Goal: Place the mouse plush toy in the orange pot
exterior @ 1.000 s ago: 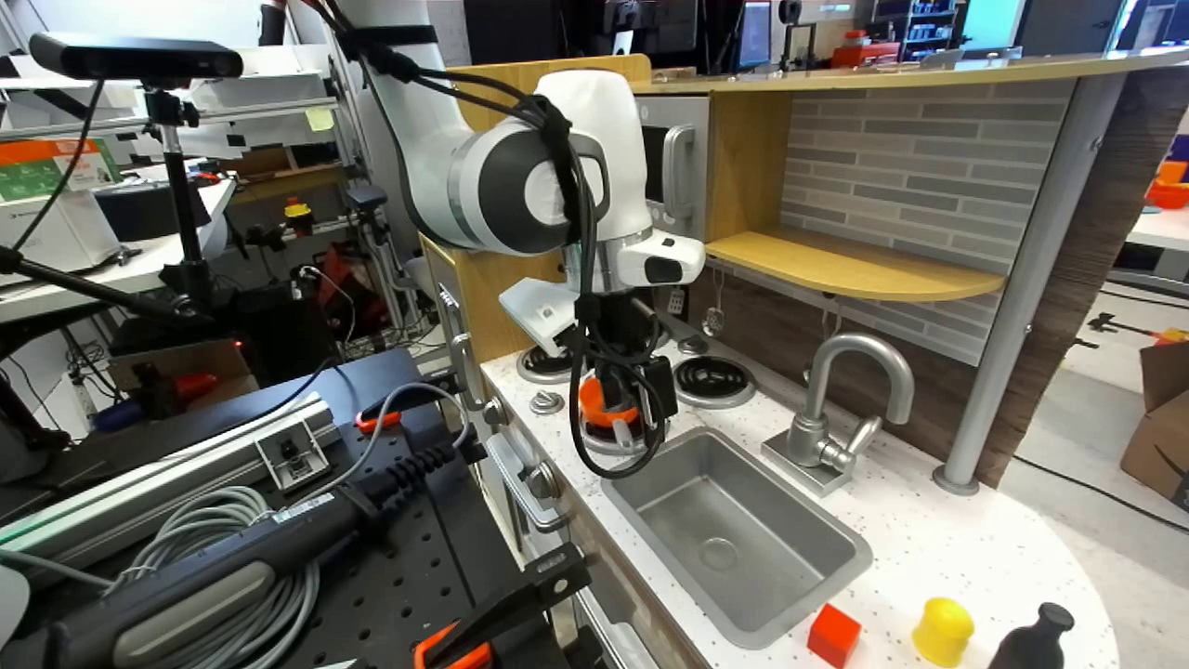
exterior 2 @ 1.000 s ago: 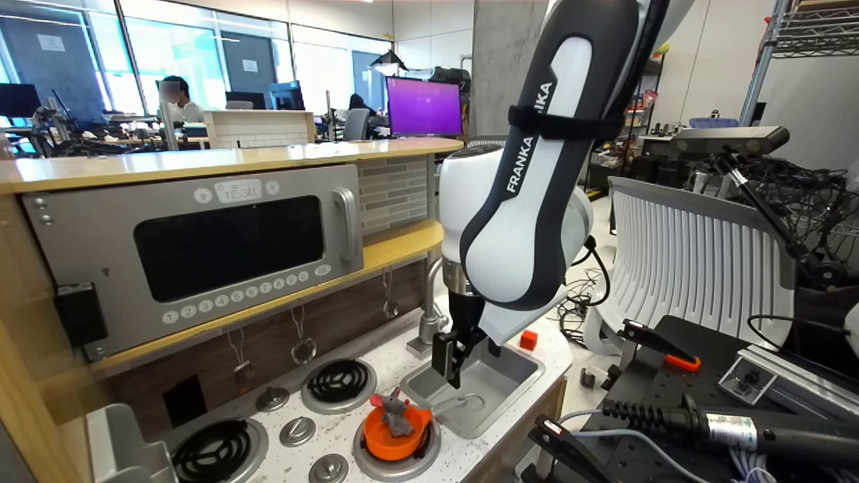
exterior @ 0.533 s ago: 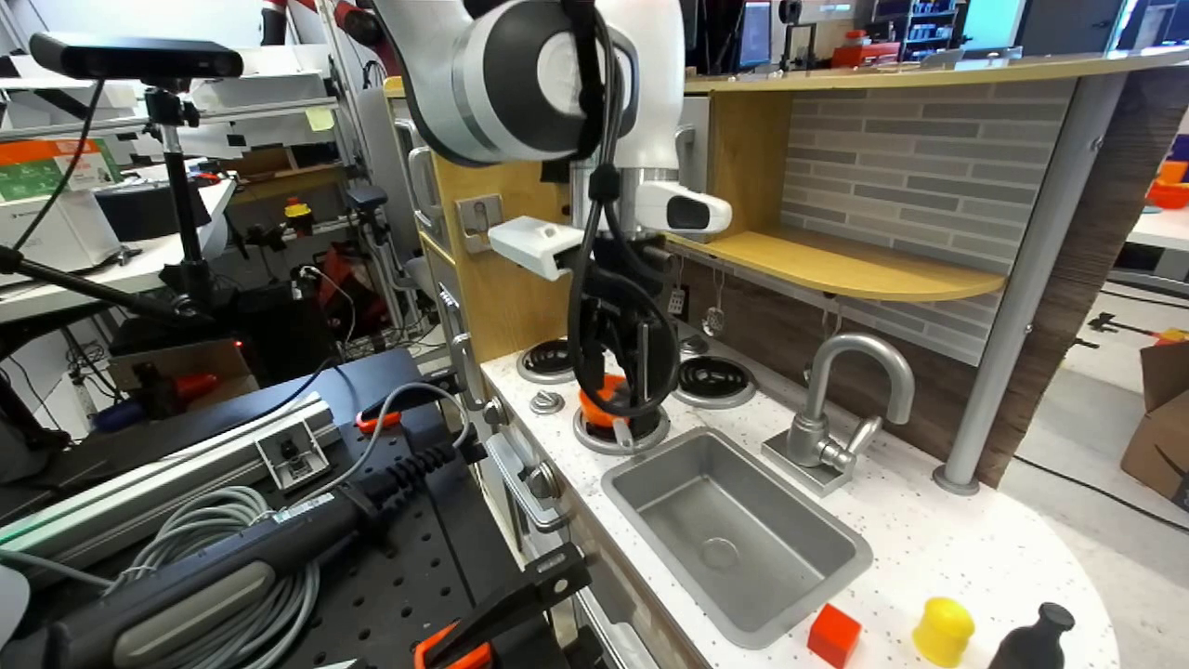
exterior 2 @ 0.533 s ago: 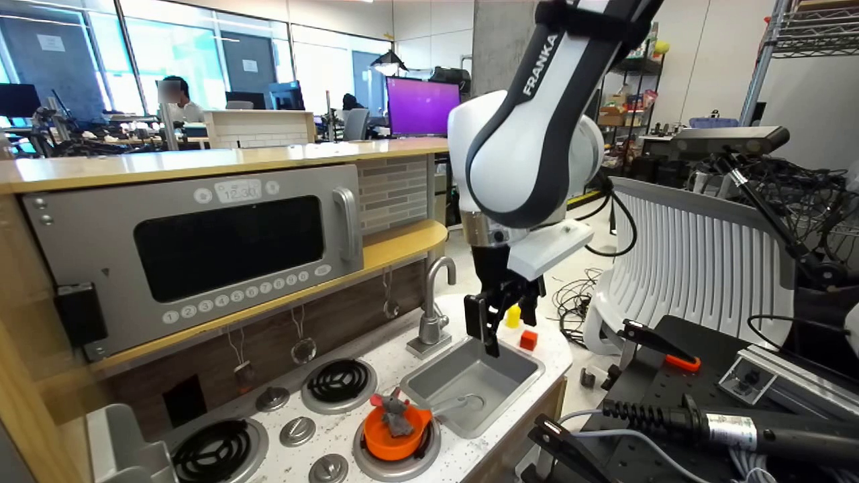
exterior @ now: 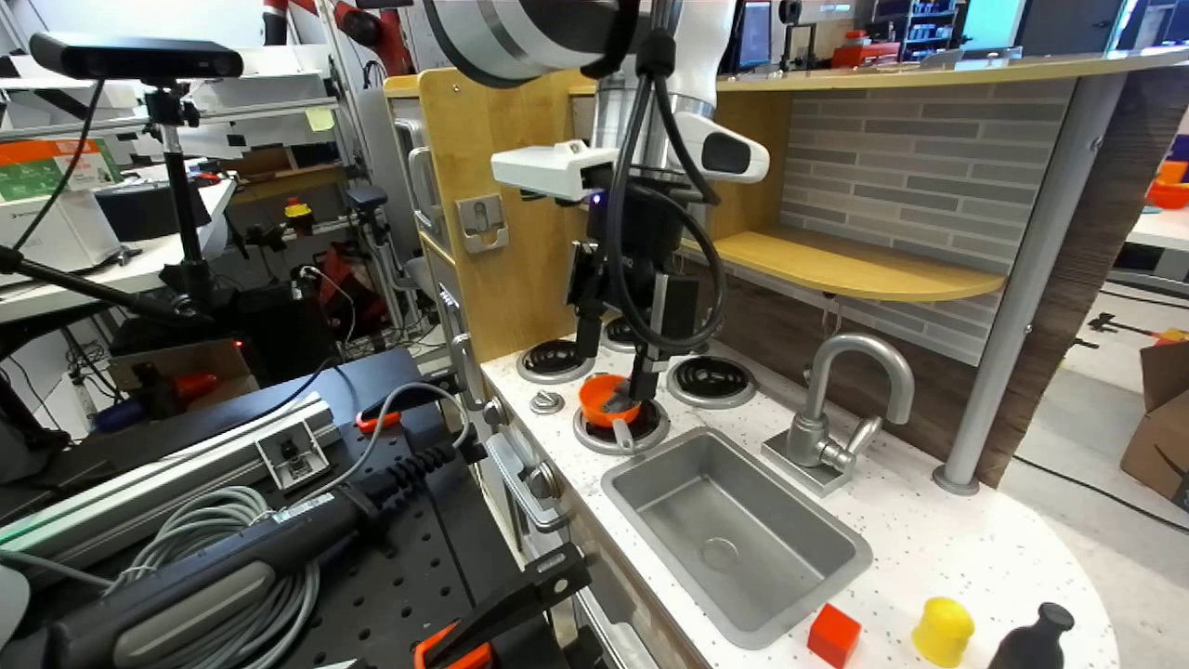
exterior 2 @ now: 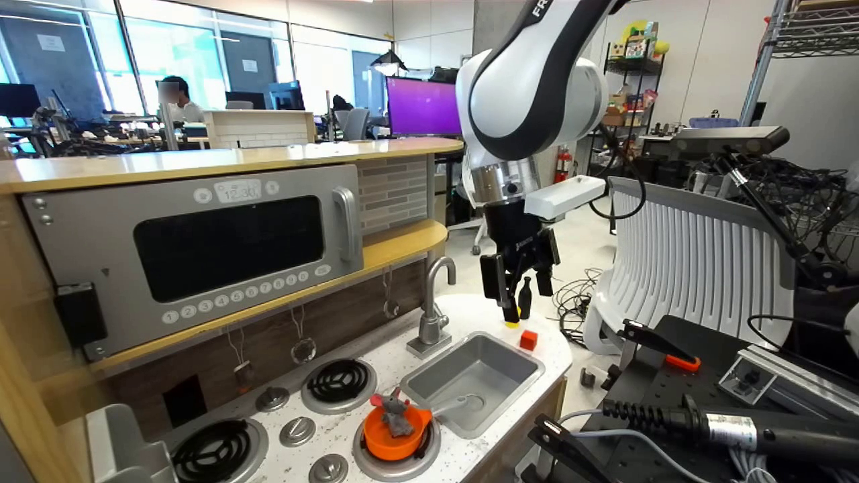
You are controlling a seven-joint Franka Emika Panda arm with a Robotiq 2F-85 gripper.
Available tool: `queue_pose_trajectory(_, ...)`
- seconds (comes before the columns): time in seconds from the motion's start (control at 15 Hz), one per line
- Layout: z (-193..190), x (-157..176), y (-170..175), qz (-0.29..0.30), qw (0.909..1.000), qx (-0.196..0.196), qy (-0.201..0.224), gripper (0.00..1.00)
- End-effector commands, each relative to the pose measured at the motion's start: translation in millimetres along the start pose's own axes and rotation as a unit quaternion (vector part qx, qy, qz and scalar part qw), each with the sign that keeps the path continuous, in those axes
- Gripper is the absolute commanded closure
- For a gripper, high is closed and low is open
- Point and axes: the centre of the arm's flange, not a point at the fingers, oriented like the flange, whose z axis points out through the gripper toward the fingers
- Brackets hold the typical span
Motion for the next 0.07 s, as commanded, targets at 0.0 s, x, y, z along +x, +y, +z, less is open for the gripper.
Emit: queue_pose_trajectory(0.0, 0.0, -0.1, -0.6, -0.001, 1.0, 0.0, 0.0, 0.0)
